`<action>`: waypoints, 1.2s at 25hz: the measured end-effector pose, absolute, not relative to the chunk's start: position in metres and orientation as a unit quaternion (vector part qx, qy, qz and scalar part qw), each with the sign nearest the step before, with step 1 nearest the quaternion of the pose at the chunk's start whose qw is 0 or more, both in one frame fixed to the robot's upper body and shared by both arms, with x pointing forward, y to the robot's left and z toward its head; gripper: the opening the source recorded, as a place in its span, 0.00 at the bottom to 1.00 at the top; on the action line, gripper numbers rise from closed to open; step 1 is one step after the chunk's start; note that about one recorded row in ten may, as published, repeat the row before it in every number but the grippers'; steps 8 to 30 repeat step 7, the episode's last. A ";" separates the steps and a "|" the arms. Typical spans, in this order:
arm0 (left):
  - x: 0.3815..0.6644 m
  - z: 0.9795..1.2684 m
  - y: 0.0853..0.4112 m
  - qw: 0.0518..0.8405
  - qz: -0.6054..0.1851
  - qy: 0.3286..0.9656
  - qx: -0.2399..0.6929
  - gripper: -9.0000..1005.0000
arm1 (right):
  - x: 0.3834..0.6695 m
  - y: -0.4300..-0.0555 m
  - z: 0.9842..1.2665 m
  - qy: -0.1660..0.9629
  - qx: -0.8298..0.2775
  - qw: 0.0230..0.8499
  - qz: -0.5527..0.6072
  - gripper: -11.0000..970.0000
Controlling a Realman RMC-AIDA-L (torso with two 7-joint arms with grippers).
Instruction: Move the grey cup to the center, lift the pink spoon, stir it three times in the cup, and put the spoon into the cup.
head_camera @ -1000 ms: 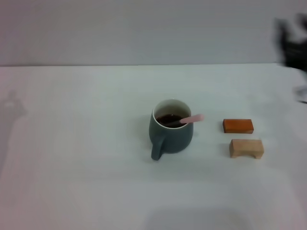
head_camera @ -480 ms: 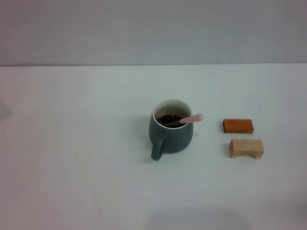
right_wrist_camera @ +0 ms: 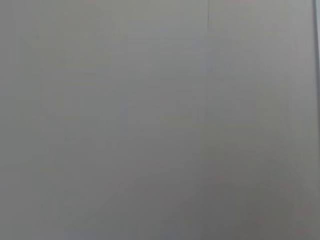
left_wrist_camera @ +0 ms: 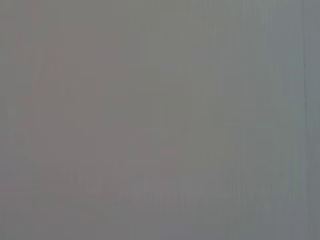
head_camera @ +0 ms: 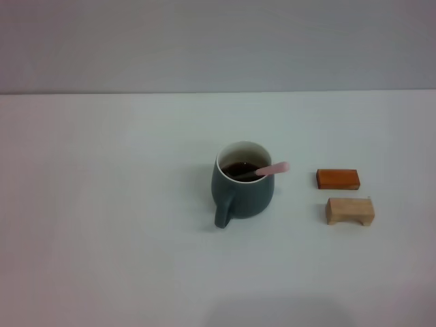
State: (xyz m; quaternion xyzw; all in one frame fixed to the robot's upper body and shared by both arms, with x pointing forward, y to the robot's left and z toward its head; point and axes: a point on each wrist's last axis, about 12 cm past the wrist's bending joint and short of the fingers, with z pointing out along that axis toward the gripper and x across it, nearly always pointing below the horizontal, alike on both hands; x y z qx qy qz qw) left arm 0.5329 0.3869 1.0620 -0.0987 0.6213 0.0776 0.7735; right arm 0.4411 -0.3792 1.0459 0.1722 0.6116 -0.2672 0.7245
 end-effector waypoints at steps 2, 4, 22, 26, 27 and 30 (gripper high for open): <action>0.533 1.062 0.386 0.773 0.078 0.622 -0.099 0.01 | 0.444 -0.381 1.043 0.614 0.175 0.720 -0.272 0.43; 0.533 1.062 0.386 0.773 0.079 0.621 -0.102 0.01 | 0.444 -0.382 1.041 0.613 0.184 0.718 -0.273 0.43; 0.533 1.061 0.387 0.773 0.080 0.620 -0.106 0.01 | 0.442 -0.385 1.039 0.608 0.201 0.723 -0.260 0.43; 0.533 1.061 0.387 0.773 0.080 0.620 -0.106 0.01 | 0.442 -0.385 1.039 0.608 0.201 0.723 -0.260 0.43; 0.533 1.061 0.387 0.773 0.080 0.620 -0.106 0.01 | 0.442 -0.385 1.039 0.608 0.201 0.723 -0.260 0.43; 0.533 1.061 0.387 0.773 0.080 0.620 -0.106 0.01 | 0.442 -0.385 1.039 0.608 0.201 0.723 -0.260 0.43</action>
